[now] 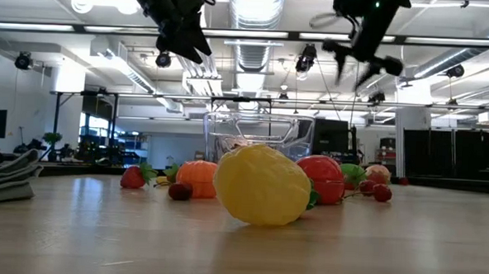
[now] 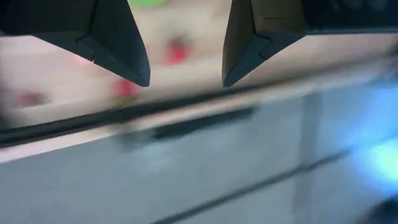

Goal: Pick and placing Produce into tupperware
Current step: Put the pink peach into the transparent container

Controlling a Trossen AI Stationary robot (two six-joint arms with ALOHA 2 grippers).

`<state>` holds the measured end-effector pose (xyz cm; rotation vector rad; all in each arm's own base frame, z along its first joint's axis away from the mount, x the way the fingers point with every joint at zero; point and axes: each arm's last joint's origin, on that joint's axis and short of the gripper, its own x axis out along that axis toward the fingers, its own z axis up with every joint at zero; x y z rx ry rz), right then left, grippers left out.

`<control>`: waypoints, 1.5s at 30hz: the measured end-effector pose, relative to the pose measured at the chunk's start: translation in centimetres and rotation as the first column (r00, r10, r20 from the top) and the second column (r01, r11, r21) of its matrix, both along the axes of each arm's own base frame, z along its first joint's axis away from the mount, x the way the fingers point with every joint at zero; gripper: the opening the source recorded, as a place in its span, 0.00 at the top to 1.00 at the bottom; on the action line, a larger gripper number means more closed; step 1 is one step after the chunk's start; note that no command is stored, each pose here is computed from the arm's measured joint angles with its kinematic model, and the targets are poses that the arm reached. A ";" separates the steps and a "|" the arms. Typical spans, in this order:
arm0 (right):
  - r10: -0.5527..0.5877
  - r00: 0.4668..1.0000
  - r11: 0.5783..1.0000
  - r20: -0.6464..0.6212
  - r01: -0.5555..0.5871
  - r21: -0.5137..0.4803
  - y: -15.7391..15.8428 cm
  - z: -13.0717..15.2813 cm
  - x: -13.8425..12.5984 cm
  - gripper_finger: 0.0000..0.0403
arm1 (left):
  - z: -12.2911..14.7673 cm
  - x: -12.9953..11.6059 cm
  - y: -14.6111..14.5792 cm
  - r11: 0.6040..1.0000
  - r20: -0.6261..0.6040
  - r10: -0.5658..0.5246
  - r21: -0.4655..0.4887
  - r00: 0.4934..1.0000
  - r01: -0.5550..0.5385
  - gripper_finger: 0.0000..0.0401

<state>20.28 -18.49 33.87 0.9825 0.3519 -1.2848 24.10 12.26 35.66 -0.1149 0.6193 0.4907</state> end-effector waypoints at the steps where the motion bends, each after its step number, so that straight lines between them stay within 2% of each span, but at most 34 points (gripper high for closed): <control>1: 0.060 0.997 0.998 0.051 -0.060 -0.003 0.0 0.4 0.3 0.52 | 0.0 0.0 0.0 1.000 0.001 -0.001 0.001 1.000 0.001 0.34; 3: 0.127 0.985 0.992 0.116 -0.125 -0.031 -0.2 1.2 0.7 0.52 | 0.1 -0.1 -0.1 1.000 -0.005 -0.012 0.016 1.000 0.012 0.34; 7: 0.225 0.968 0.974 0.109 -0.222 -0.035 -0.6 2.6 1.6 0.52 | 0.1 -0.3 -0.1 1.000 -0.012 -0.015 0.018 1.000 0.015 0.34; 11: 0.390 0.901 0.920 0.190 -0.388 -0.049 -1.1 4.4 3.2 0.52 | 0.0 -0.5 -0.3 1.000 -0.039 -0.015 0.004 0.999 0.015 0.34; 13: 0.383 0.909 0.923 0.166 -0.384 -0.023 -1.5 5.1 3.6 0.52 | -0.2 -0.6 -0.3 1.000 -0.055 -0.015 -0.004 0.998 0.014 0.34; 15: 0.351 0.936 0.933 0.039 -0.353 0.069 -2.0 4.7 3.8 0.52 | -0.3 -0.7 -0.4 1.000 -0.070 -0.015 -0.013 0.997 0.014 0.34; 17: 0.311 0.939 0.933 -0.149 -0.272 0.235 -2.6 3.4 3.3 0.52 | -0.4 -0.8 -0.4 1.000 -0.083 -0.016 -0.019 0.996 0.014 0.34; 18: 0.309 0.922 0.918 -0.233 -0.226 0.326 -2.8 2.7 3.0 0.52 | -0.5 -0.8 -0.4 1.000 -0.086 -0.015 -0.021 0.996 0.014 0.34; 20: 0.333 0.866 0.879 -0.373 -0.142 0.455 -3.2 1.3 2.6 0.52 | -0.6 -0.8 -0.4 1.000 -0.088 -0.013 -0.021 0.996 0.012 0.34; 22: 0.364 0.802 0.851 -0.473 -0.080 0.519 -4.1 -0.5 2.4 0.52 | -0.7 -0.9 -0.4 1.000 -0.090 -0.013 -0.022 0.996 0.011 0.34; 24: 0.384 0.796 0.832 -0.468 -0.078 0.549 -5.5 -2.7 2.6 0.52 | -0.8 -0.9 -0.4 1.000 -0.094 -0.014 -0.023 0.996 0.012 0.34; 28: 0.384 0.858 0.788 -0.342 -0.111 0.606 -8.6 -7.4 2.2 0.52 | -0.9 -0.9 -0.4 1.000 -0.096 -0.014 -0.024 0.995 0.011 0.34; 30: 0.377 0.876 0.732 -0.300 -0.084 0.676 -9.6 -10.5 1.3 0.52 | -0.9 -0.9 -0.4 1.000 -0.096 -0.014 -0.025 0.995 0.011 0.34; 33: 0.360 0.881 0.652 -0.308 -0.001 0.758 -10.1 -14.0 -0.6 0.52 | -0.9 -1.0 -0.5 1.000 -0.101 -0.013 -0.028 0.995 0.010 0.34; 35: 0.365 0.875 0.619 -0.318 0.027 0.785 -9.9 -15.6 -1.4 0.52 | -0.9 -1.2 -0.6 0.999 -0.110 -0.013 -0.033 0.994 0.009 0.34; 36: 0.365 0.869 0.619 -0.333 0.041 0.785 -9.6 -15.9 -1.8 0.52 | -1.0 -1.2 -0.6 0.999 -0.115 -0.011 -0.034 0.993 0.007 0.34; 38: 0.347 0.843 0.646 -0.410 0.103 0.757 -9.2 -16.0 -2.6 0.52 | -1.0 -1.2 -0.6 1.000 -0.118 -0.006 -0.030 0.993 0.002 0.34; 40: 0.322 0.809 0.691 -0.492 0.155 0.706 -8.5 -15.8 -3.6 0.52 | -0.9 -1.2 -0.5 1.000 -0.115 -0.003 -0.027 0.993 0.000 0.34; 41: 0.319 0.794 0.701 -0.517 0.170 0.693 -8.3 -15.6 -4.4 0.52 | -0.9 -1.2 -0.5 1.000 -0.114 -0.003 -0.027 0.994 0.000 0.34; 42: 0.319 0.792 0.715 -0.520 0.159 0.681 -8.3 -15.5 -5.0 0.52 | -0.9 -1.2 -0.5 1.000 -0.113 -0.002 -0.026 0.994 -0.001 0.34; 45: 0.252 0.835 0.787 -0.489 0.117 0.606 -8.8 -14.6 -5.5 0.52 | -0.7 -1.0 -0.4 1.000 -0.091 0.014 -0.007 0.996 -0.015 0.34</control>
